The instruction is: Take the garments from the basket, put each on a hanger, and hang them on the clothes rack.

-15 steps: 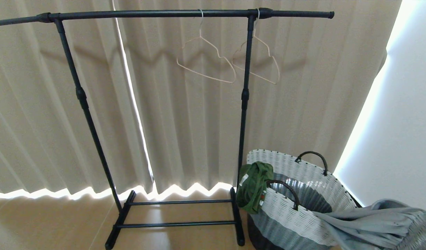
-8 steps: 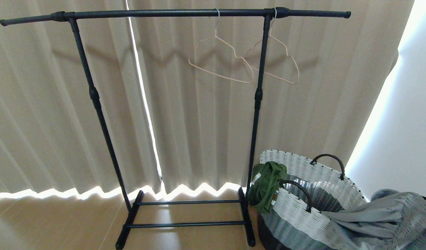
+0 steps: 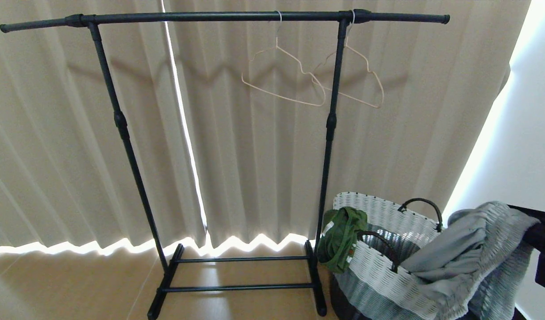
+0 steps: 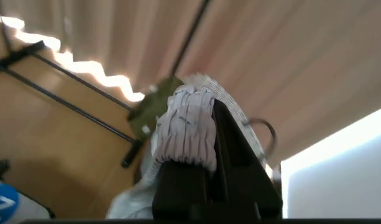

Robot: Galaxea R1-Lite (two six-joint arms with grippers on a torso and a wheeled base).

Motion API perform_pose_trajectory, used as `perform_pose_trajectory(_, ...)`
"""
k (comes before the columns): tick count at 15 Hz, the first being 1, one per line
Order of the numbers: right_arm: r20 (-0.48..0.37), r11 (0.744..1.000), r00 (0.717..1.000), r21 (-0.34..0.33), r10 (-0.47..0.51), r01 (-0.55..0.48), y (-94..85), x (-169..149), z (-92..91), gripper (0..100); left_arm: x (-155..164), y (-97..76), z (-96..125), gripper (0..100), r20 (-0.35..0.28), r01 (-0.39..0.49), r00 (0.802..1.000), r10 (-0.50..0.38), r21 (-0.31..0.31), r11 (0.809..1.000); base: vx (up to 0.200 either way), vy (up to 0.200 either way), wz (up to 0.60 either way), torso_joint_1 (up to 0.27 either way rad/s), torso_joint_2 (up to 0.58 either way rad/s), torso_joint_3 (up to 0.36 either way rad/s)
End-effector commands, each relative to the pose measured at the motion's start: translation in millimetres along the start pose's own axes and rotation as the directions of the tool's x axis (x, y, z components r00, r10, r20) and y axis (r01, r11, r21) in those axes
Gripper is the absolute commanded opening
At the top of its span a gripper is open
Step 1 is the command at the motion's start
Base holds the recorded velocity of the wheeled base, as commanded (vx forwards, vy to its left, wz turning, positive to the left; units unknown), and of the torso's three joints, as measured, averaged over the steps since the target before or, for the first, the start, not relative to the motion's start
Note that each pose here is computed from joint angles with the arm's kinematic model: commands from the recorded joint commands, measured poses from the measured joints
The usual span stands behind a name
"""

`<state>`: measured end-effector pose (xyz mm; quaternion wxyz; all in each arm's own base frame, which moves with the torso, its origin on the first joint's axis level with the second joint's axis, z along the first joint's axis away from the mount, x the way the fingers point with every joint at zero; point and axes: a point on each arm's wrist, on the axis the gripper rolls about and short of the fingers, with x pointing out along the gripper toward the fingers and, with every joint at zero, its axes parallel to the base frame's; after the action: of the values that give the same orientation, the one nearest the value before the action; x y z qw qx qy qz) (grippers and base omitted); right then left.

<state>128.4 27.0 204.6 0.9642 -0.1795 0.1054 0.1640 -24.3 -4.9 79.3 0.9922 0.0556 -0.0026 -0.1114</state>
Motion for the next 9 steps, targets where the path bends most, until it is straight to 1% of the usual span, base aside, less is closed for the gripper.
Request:
perform_pose_trajectory(1,-0.007,0.997,0.997,0.035,0.071,-0.071,-5.6,30,17.1,0,-8,-1.4,28,100,0.092,0.122,0.988,-0.125,0.042,0.992,0.000,0.000,0.00,0.000,0.00,0.000)
perform_pose_trajectory(2,0.010,0.992,0.995,0.075,0.103,-0.103,-7.9,38,24.4,0,-6,-0.3,45,100,0.091,0.176,0.979,-0.180,0.045,0.983,0.000,0.000,0.00,0.000,0.00,0.000)
perform_pose_trajectory(3,0.033,0.984,0.991,0.115,0.133,-0.136,-9.9,44,33.0,0,1,3.1,66,100,0.064,0.202,0.977,-0.204,0.034,0.979,0.000,0.000,0.00,0.000,0.00,0.000)
perform_pose_trajectory(4,0.062,0.977,0.986,0.133,0.157,-0.164,-10.3,48,42.1,0,12,7.9,86,100,0.026,0.210,0.977,-0.211,0.017,0.977,0.000,0.000,0.00,0.000,0.00,0.000)
perform_pose_trajectory(5,0.091,0.973,0.980,0.133,0.177,-0.188,-9.8,51,52.0,0,27,13.0,102,100,-0.010,0.223,0.975,-0.223,-0.002,0.975,0.000,0.000,0.00,0.000,0.00,0.000)
perform_pose_trajectory(6,0.119,0.970,0.975,0.131,0.190,-0.205,-9.5,53,61.3,0,47,18.3,117,100,-0.034,0.250,0.967,-0.251,-0.018,0.968,0.000,0.000,0.00,0.000,0.00,0.000)
perform_pose_trajectory(7,0.144,0.965,0.967,0.127,0.210,-0.228,-7.8,55,69.8,0,68,21.1,127,100,-0.034,0.299,0.953,-0.300,-0.029,0.954,0.000,0.000,0.00,0.000,0.00,0.000)
perform_pose_trajectory(8,0.161,0.958,0.959,0.132,0.232,-0.253,-4.2,57,75.8,0,87,20.5,136,100,-0.022,0.356,0.934,-0.357,-0.045,0.934,0.000,0.000,0.00,0.000,0.00,0.000)
perform_pose_trajectory(9,0.175,0.948,0.952,0.151,0.253,-0.280,-0.6,60,82.2,0,108,16.3,143,100,-0.014,0.418,0.907,-0.420,-0.068,0.906,0.000,0.000,0.00,0.000,0.00,0.000)
